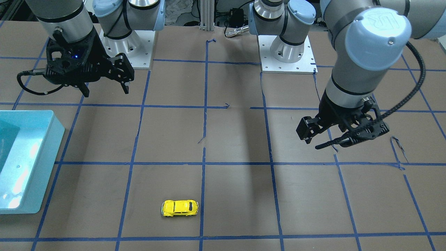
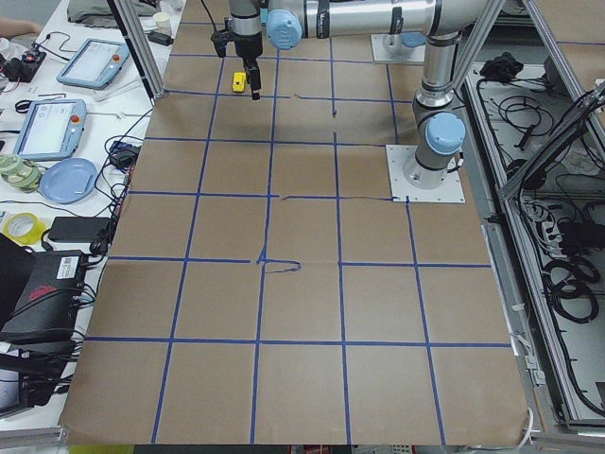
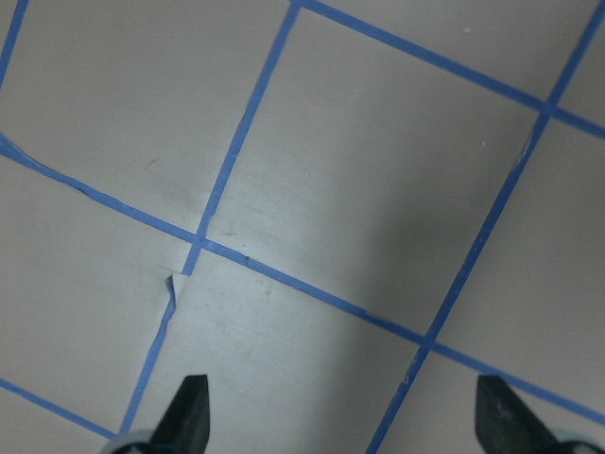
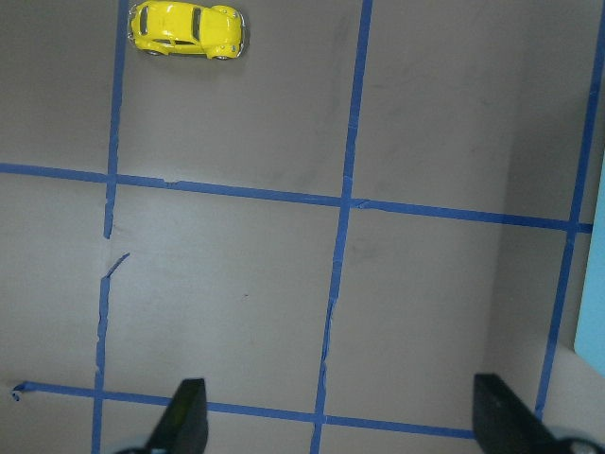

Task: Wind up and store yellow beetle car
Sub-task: 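Raise the left gripper away from the car as it rolls forward, then move the right gripper over the rolled car and lower it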

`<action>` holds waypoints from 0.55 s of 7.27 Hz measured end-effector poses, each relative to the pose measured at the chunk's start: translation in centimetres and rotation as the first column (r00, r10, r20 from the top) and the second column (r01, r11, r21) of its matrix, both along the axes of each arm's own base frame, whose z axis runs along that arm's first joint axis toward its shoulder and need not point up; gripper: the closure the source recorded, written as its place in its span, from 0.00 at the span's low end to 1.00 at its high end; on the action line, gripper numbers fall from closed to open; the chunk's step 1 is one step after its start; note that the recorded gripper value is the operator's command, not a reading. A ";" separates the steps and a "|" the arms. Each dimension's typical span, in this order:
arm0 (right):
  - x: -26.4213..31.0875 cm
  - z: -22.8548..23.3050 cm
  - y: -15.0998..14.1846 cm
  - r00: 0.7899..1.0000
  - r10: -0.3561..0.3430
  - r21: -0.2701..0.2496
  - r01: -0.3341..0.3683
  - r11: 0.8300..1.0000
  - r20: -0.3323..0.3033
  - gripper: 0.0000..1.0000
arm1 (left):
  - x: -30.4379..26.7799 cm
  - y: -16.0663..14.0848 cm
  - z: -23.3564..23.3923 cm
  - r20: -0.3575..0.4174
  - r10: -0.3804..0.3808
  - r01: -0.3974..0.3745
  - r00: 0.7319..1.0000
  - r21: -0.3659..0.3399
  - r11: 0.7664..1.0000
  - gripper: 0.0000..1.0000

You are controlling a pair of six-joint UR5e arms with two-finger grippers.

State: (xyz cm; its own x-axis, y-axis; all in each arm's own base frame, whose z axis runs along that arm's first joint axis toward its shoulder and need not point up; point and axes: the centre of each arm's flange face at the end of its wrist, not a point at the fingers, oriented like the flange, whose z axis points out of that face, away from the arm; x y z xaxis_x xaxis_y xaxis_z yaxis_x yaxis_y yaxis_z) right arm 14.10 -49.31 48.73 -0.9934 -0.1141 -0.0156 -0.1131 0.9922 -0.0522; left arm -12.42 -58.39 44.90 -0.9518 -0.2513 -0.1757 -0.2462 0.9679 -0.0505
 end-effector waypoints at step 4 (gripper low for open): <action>1.0 -3.1 -2.6 1.000 0.025 0.033 -0.025 0.999 0.001 0.00 | -0.2 2.0 0.9 -0.025 -0.156 0.157 0.987 0.021 0.987 0.00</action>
State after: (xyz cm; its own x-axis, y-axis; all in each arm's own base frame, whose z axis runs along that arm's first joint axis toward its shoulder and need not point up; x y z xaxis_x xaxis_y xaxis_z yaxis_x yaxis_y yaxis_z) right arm 15.07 -51.86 45.59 -0.9901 -0.1387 -0.0201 -0.1383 0.9902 -0.0192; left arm -12.65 -56.38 45.82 -0.9830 -0.0949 -0.1571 -0.0922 0.9954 -0.0243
